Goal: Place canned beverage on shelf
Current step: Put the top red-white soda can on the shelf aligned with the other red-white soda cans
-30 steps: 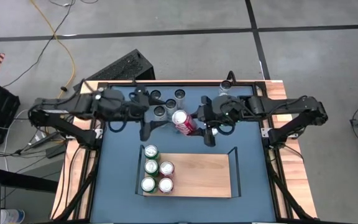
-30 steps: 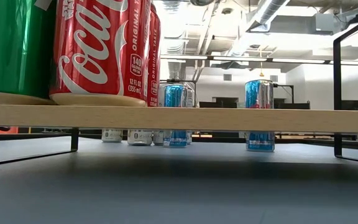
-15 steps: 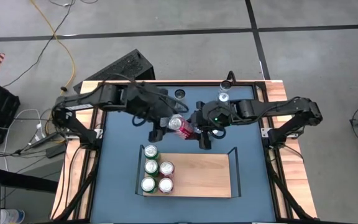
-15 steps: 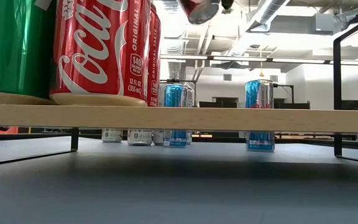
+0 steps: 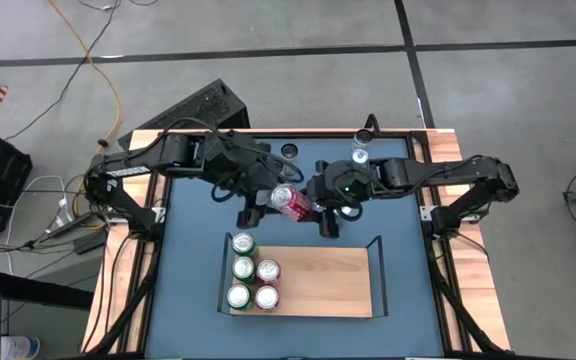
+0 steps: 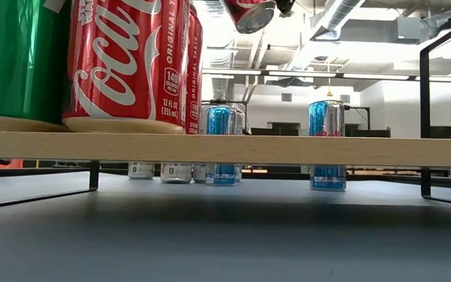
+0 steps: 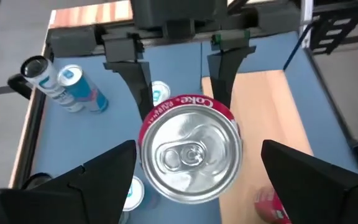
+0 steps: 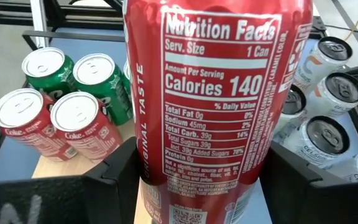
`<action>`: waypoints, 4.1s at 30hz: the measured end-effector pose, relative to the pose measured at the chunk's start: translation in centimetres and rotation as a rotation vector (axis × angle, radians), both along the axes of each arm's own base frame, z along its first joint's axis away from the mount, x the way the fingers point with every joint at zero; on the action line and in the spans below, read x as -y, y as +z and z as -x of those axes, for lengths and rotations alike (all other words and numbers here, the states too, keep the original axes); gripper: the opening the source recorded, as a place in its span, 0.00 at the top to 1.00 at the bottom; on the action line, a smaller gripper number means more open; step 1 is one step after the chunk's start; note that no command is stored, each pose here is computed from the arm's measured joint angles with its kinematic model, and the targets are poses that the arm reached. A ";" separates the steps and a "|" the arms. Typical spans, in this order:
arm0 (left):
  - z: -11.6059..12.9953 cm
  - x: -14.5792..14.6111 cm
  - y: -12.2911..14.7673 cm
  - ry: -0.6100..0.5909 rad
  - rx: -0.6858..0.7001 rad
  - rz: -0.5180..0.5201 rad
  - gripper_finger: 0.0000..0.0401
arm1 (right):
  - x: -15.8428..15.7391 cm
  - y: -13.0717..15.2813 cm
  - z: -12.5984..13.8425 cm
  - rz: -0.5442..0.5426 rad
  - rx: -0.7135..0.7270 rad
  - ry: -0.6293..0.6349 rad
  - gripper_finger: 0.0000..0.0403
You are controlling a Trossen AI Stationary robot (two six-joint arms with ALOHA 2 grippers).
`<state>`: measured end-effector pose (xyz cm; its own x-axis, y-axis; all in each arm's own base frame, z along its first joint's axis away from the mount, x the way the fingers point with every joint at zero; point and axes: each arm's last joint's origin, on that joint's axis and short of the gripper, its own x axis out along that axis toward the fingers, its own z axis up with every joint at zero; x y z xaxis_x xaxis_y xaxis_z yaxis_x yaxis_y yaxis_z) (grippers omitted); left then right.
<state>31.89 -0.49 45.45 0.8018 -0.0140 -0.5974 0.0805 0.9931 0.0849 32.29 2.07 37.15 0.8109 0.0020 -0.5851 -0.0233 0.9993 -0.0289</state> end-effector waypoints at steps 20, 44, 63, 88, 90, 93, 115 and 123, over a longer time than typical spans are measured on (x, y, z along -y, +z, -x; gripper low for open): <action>-0.8 -0.1 -1.5 0.028 -0.043 -0.058 0.17 | 0.0 -0.3 -0.3 0.010 -0.004 0.005 0.39; -0.9 0.0 -1.4 -0.002 -0.030 -0.018 0.24 | -0.1 -0.1 -0.4 0.007 0.009 0.011 0.39; -0.5 0.1 -1.5 0.014 -0.058 -0.037 0.31 | -0.2 0.0 0.0 -0.020 -0.009 0.037 0.29; 0.9 2.4 -3.0 0.066 -0.261 -0.014 0.31 | -1.2 0.3 5.3 -0.099 -0.260 -0.067 0.14; 1.1 3.2 -3.0 0.069 -0.261 -0.026 0.31 | -1.3 0.7 5.8 -0.100 -0.247 -0.093 0.14; 0.7 4.2 -3.4 0.051 -0.263 -0.067 0.31 | -1.3 1.3 6.4 -0.087 -0.217 -0.119 0.15; -4.2 5.0 -9.9 0.013 -0.494 -0.021 0.31 | -1.5 1.3 6.4 -0.097 -0.204 -0.135 0.15; -4.5 5.0 -10.4 0.048 -0.495 -0.003 0.31 | -1.7 1.3 6.4 -0.096 -0.205 -0.130 0.15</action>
<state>36.38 -5.46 35.01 0.4215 0.0182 -0.9066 0.0662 0.9965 0.0508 25.91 3.73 38.47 0.6727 -0.0316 -0.7393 0.1102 0.9922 0.0579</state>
